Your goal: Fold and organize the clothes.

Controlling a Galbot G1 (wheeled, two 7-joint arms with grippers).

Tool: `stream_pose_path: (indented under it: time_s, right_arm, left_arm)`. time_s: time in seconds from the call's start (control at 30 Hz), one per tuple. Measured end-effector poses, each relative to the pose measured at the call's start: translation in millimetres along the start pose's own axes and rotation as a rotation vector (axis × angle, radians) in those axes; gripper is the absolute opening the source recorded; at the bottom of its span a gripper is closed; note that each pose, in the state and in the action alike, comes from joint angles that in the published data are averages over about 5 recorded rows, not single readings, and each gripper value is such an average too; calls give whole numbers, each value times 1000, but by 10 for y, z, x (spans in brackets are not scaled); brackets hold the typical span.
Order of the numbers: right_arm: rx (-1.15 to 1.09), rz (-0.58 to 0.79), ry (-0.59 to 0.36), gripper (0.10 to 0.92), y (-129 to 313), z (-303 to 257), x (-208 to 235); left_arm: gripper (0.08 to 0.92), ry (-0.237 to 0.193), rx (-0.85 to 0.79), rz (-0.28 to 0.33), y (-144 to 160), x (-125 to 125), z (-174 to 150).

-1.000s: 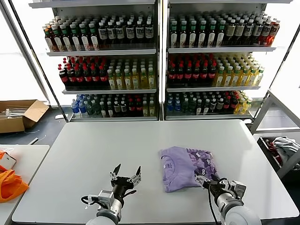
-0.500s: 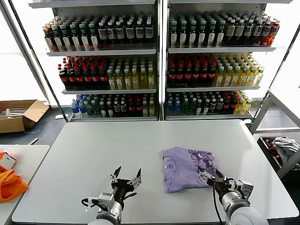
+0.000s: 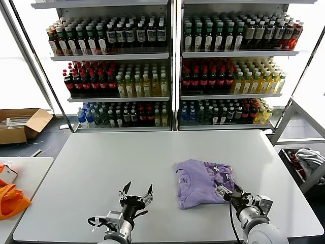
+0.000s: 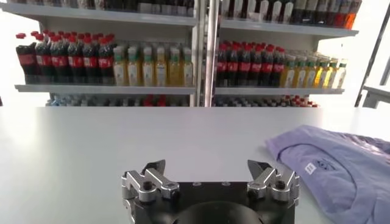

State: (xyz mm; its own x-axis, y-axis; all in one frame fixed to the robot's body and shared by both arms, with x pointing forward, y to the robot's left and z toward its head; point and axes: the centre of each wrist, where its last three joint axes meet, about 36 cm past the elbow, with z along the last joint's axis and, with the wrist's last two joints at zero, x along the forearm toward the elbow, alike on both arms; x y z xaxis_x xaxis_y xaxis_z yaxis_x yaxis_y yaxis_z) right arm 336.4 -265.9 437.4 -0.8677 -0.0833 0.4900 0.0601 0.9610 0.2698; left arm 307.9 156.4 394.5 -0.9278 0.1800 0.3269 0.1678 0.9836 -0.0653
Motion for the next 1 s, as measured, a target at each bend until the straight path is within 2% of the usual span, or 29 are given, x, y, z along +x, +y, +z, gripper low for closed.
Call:
stream_pose_path:
  time_s: [1.0]
  right_arm:
    - [11, 39, 28, 823, -90, 121, -72]
  left_arm:
    - [823, 3, 1, -1, 7, 27, 8]
